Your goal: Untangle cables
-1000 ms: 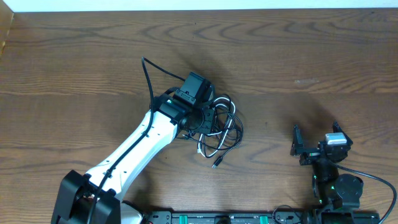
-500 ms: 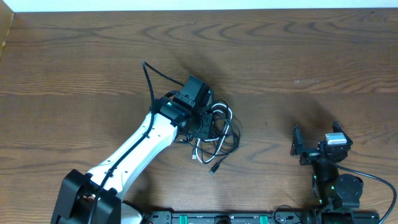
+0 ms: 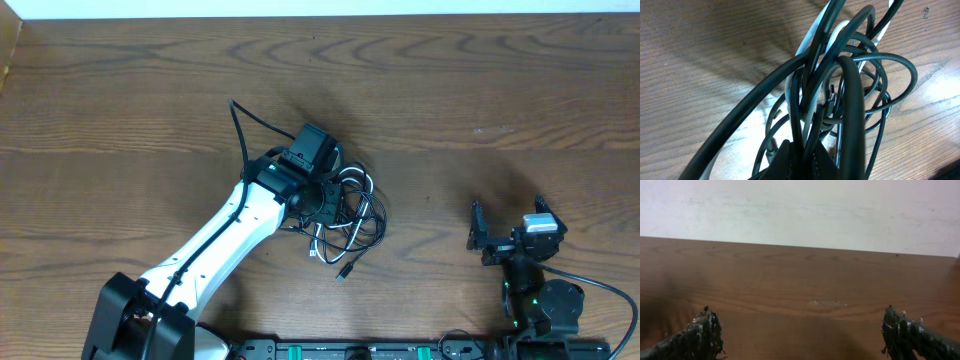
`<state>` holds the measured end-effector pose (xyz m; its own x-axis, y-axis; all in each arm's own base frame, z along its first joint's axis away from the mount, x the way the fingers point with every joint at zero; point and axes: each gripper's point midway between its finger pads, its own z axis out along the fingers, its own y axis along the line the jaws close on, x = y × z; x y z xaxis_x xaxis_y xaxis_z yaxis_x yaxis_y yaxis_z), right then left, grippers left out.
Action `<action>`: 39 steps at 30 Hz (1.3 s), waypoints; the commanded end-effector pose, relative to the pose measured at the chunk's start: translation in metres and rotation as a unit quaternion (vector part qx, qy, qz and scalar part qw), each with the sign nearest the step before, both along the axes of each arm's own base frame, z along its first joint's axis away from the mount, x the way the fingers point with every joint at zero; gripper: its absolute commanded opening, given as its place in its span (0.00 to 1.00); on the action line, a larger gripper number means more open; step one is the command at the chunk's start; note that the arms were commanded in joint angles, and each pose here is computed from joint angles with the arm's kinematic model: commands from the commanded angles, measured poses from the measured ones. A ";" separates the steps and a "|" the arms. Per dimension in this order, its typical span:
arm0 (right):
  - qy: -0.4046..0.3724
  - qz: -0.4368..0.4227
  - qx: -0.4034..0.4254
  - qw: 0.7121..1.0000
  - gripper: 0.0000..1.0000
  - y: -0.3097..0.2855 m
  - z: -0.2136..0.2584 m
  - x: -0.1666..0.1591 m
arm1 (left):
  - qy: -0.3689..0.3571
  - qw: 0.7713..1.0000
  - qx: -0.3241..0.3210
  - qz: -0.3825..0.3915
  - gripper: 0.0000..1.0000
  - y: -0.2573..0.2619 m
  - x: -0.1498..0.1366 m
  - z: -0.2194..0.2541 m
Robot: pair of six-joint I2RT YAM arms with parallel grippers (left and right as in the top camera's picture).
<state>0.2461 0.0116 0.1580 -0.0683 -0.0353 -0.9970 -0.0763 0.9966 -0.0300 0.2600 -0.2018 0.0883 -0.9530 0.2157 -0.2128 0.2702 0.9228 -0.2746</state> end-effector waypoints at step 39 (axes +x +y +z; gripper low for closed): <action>0.000 -0.006 0.004 1.000 0.99 -0.002 0.000 0.000 | -0.035 0.997 -0.041 0.050 0.08 -0.011 0.021 0.015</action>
